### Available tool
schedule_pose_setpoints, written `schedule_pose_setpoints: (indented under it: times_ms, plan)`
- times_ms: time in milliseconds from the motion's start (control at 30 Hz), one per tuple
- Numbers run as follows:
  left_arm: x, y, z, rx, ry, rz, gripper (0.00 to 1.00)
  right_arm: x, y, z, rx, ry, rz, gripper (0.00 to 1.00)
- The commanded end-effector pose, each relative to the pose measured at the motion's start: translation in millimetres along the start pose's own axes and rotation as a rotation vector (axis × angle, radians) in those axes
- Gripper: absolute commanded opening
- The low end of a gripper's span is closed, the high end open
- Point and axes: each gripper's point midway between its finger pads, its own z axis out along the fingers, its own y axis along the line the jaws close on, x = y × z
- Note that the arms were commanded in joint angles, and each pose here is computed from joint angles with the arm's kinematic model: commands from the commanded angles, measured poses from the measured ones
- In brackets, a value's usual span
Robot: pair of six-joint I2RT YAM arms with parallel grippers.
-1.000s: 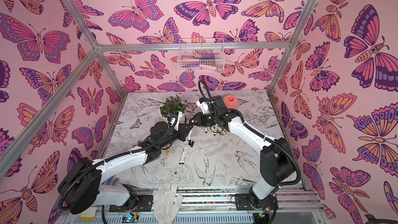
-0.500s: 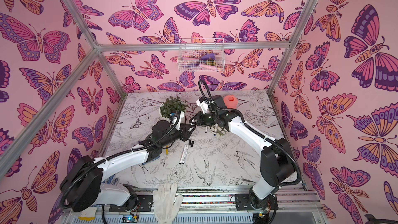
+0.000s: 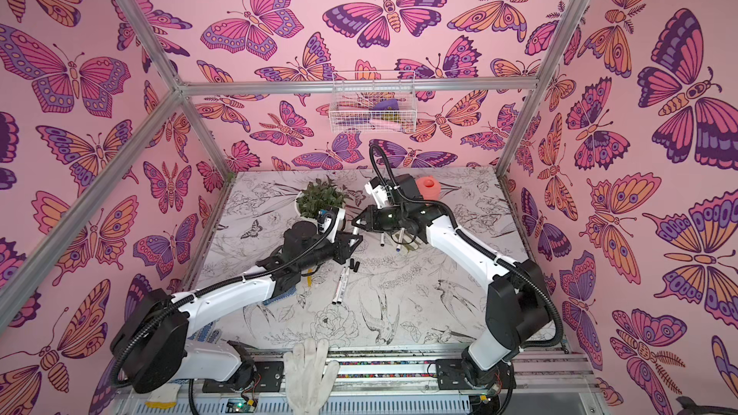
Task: Insert the pens into the pen caps
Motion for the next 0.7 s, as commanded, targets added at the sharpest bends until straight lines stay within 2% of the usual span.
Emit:
schedule_pose_setpoints:
  times_ms: [0, 233, 300, 333, 367, 433, 567, 667]
  plan:
    - [-10.7, -11.5, 2.8, 0.045, -0.01, 0.026, 0.25, -5.5, 13.3, -8.8, -0.018, -0.014, -0.039, 0.05]
    - [-0.8, -11.3, 7.2, 0.063, 0.036, 0.002, 0.0, -4.4, 13.3, -9.5, -0.016, -0.011, -0.047, 0.05]
    - [1.7, -6.1, 6.9, 0.043, 0.035, -0.017, 0.0, -2.0, 12.1, -9.6, -0.012, -0.002, -0.056, 0.14]
    - [2.1, 1.0, 5.9, 0.01, 0.026, -0.036, 0.0, 0.8, 10.2, -9.7, -0.005, 0.009, -0.059, 0.27]
    - [1.7, 11.7, 3.4, -0.044, 0.007, -0.061, 0.0, 5.2, 7.3, -9.5, 0.004, 0.026, -0.058, 0.38]
    - [1.0, 37.6, -6.8, -0.177, -0.044, -0.107, 0.0, 14.5, -2.2, -8.2, 0.034, 0.053, -0.053, 0.48]
    - [5.7, 97.4, -49.1, -0.515, -0.157, -0.197, 0.0, 42.5, -36.0, 0.5, 0.133, 0.145, -0.047, 0.52]
    - [2.7, 119.6, -87.8, -0.66, -0.243, -0.266, 0.0, 69.8, -62.0, 14.4, 0.224, 0.258, -0.068, 0.52]
